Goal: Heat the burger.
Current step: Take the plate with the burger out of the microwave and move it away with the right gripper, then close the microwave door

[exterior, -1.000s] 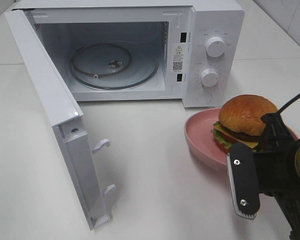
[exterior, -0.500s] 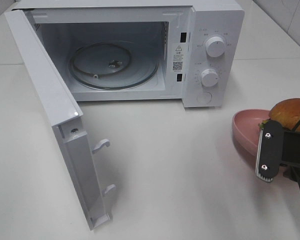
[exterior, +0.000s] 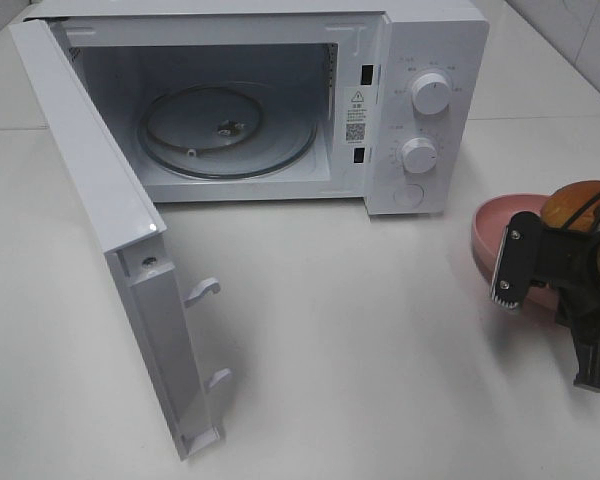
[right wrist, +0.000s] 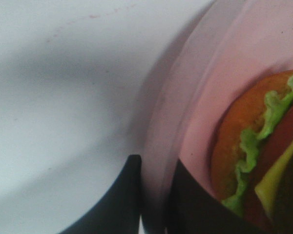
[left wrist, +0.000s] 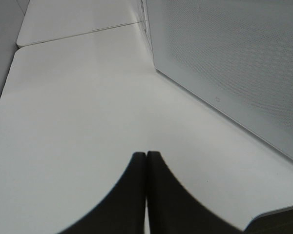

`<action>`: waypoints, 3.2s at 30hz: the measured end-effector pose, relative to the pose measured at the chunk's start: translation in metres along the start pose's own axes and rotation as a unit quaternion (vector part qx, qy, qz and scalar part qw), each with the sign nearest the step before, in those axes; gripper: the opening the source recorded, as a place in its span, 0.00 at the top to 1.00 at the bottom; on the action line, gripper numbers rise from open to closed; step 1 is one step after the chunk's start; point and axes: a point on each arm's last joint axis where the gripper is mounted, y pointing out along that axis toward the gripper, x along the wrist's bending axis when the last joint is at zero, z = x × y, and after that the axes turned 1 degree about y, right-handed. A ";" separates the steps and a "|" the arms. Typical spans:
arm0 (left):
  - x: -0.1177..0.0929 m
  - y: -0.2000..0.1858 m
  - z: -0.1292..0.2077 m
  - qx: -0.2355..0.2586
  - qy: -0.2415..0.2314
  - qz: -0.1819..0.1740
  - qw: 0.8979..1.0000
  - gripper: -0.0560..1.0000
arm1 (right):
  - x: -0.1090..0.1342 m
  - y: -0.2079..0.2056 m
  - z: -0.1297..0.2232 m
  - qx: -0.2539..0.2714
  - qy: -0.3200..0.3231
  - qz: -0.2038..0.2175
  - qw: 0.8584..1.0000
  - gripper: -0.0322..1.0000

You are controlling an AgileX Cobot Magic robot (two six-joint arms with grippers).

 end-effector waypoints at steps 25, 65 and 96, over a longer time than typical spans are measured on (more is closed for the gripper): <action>0.000 0.000 0.000 0.000 0.000 0.000 1.000 0.95 | -0.006 0.007 0.000 0.015 0.151 -0.017 0.988 0.52; 0.000 0.000 0.000 0.000 0.000 0.000 1.000 0.95 | 0.023 -0.171 0.058 -0.028 0.591 -0.058 0.804 0.24; 0.000 0.000 0.000 0.000 0.000 0.000 1.000 0.95 | 0.142 -0.249 0.137 -0.336 0.517 0.051 0.786 0.24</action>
